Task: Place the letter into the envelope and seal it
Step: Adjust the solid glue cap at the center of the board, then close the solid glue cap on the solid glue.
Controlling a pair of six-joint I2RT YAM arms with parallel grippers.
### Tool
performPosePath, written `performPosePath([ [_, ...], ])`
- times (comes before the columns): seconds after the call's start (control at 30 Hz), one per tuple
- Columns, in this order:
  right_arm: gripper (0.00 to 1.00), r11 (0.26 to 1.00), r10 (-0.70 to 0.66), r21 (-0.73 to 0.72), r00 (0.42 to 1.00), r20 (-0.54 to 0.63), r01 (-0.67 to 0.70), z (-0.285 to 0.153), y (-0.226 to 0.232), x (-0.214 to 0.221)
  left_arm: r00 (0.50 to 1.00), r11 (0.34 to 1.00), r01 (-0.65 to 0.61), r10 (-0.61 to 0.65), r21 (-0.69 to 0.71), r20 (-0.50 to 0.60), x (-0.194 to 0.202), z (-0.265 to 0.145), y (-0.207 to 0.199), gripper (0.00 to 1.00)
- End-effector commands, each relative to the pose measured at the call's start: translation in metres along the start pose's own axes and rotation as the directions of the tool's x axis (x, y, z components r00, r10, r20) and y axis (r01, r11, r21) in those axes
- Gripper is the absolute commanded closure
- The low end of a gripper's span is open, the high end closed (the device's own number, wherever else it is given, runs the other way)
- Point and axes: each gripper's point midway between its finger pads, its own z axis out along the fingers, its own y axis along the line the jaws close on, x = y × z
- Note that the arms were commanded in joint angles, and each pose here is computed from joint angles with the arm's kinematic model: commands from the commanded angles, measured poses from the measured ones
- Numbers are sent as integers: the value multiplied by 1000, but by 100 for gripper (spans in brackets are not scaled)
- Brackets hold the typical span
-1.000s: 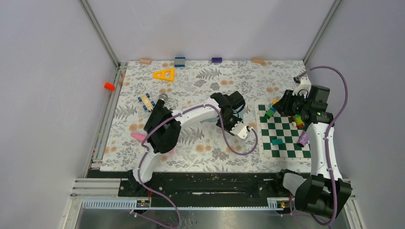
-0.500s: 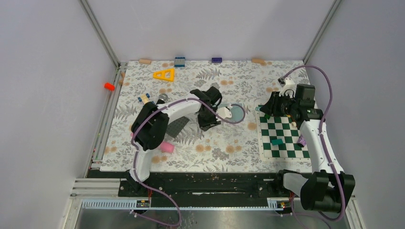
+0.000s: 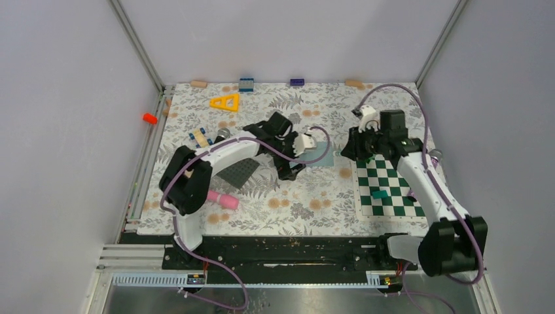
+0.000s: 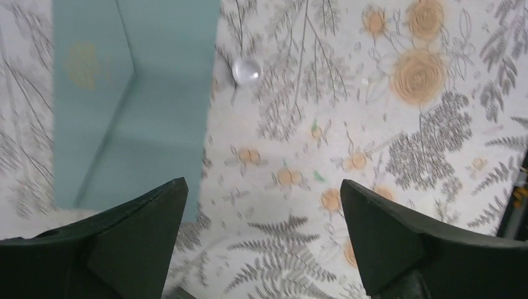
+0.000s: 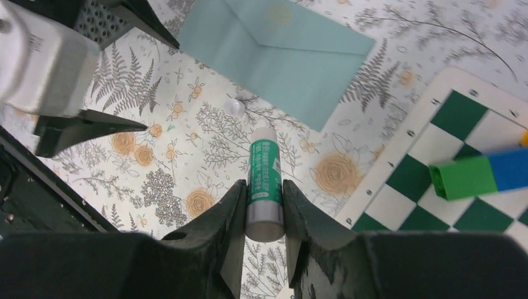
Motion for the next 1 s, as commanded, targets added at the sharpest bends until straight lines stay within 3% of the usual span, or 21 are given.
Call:
performPosePath([
  [0.0, 100, 990, -136, 17, 985, -106, 138, 18, 6, -12, 968, 998, 66, -63, -7, 241, -12, -40, 6, 1],
  [0.3, 100, 938, -326, -17, 868, -374, 345, 49, 45, -22, 884, 971, 236, -200, -34, 422, 47, -122, 27, 1],
  [0.53, 100, 904, -387, -69, 740, -550, 421, 77, 63, -2, 764, 910, 407, -289, -84, 576, 91, -181, 49, 1],
  [0.73, 100, 884, -407, -90, 659, -632, 459, 92, 68, 20, 763, 892, 410, -221, -190, 608, 96, -195, 45, 1],
  [0.97, 100, 876, -418, -105, 632, -653, 471, 106, 73, 28, 769, 882, 423, -230, -205, 596, 101, -193, 46, 1],
])
